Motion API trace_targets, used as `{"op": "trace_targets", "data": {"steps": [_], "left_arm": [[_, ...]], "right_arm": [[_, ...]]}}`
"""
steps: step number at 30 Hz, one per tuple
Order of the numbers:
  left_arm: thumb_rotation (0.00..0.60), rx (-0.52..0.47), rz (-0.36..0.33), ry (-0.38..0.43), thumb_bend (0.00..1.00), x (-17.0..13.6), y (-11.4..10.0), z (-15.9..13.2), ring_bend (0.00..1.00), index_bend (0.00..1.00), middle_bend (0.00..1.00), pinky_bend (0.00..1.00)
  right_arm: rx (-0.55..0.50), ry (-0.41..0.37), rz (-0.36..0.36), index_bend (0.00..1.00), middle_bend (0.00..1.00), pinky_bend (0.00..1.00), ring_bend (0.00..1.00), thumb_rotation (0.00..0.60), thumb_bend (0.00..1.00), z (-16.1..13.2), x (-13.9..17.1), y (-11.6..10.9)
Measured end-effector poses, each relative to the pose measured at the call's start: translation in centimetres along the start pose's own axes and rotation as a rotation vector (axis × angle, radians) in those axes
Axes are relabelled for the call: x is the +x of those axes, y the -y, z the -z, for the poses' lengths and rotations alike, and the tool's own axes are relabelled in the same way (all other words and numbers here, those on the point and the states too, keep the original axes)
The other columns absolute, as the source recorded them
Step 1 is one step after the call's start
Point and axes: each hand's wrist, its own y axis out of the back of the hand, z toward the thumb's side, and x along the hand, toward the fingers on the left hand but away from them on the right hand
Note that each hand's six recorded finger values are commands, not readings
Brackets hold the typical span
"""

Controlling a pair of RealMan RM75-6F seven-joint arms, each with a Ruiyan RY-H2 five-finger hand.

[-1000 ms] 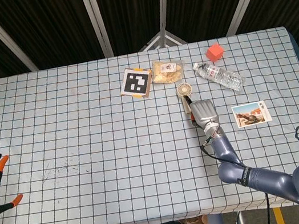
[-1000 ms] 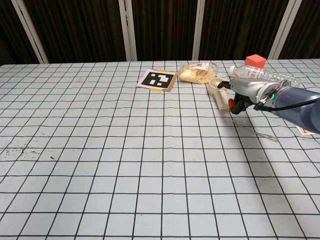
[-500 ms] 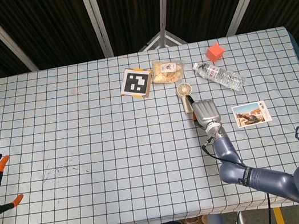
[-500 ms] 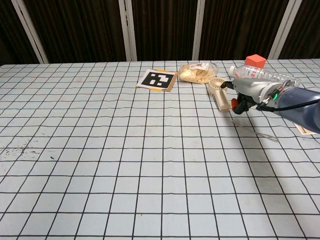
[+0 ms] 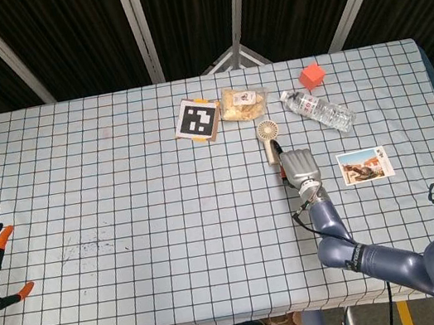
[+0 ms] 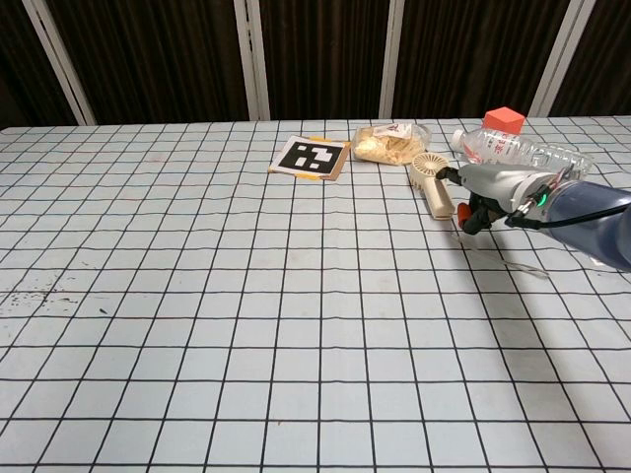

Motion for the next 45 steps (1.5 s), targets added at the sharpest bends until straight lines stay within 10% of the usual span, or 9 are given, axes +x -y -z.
{"op": "trace_targets", "data": {"steps": [20, 35, 40, 45], "left_arm": [[0.6, -0.005, -0.003, 0.001, 0.09, 0.0, -0.1, 0.0, 0.0, 0.0, 0.0, 0.0], [0.6, -0.007, -0.007, 0.011, 0.09, -0.2, -0.2, -0.1, 0.0, 0.0, 0.0, 0.0], [0.6, -0.004, -0.009, 0.024, 0.09, -0.3, -0.2, -0.3, 0.0, 0.0, 0.0, 0.0], [0.6, 0.014, -0.019, 0.035, 0.09, -0.5, -0.3, -0.4, 0.0, 0.0, 0.0, 0.0]], "right_arm": [[0.046, 0.005, -0.023, 0.0, 0.87, 0.9, 0.93, 0.6, 0.82, 0.3, 0.3, 1.6], [-0.049, -0.187, 0.329, 0.0, 0.36, 0.31, 0.35, 0.6, 0.69, -0.6, 4.6, -6.9], [-0.02, -0.199, 0.329, 0.0, 0.05, 0.02, 0.02, 0.6, 0.56, 4.1, 9.9, -6.8], [0.071, -0.112, 0.281, 0.0, 0.0, 0.0, 0.0, 0.6, 0.48, 12.1, 17.0, -4.7]]}}
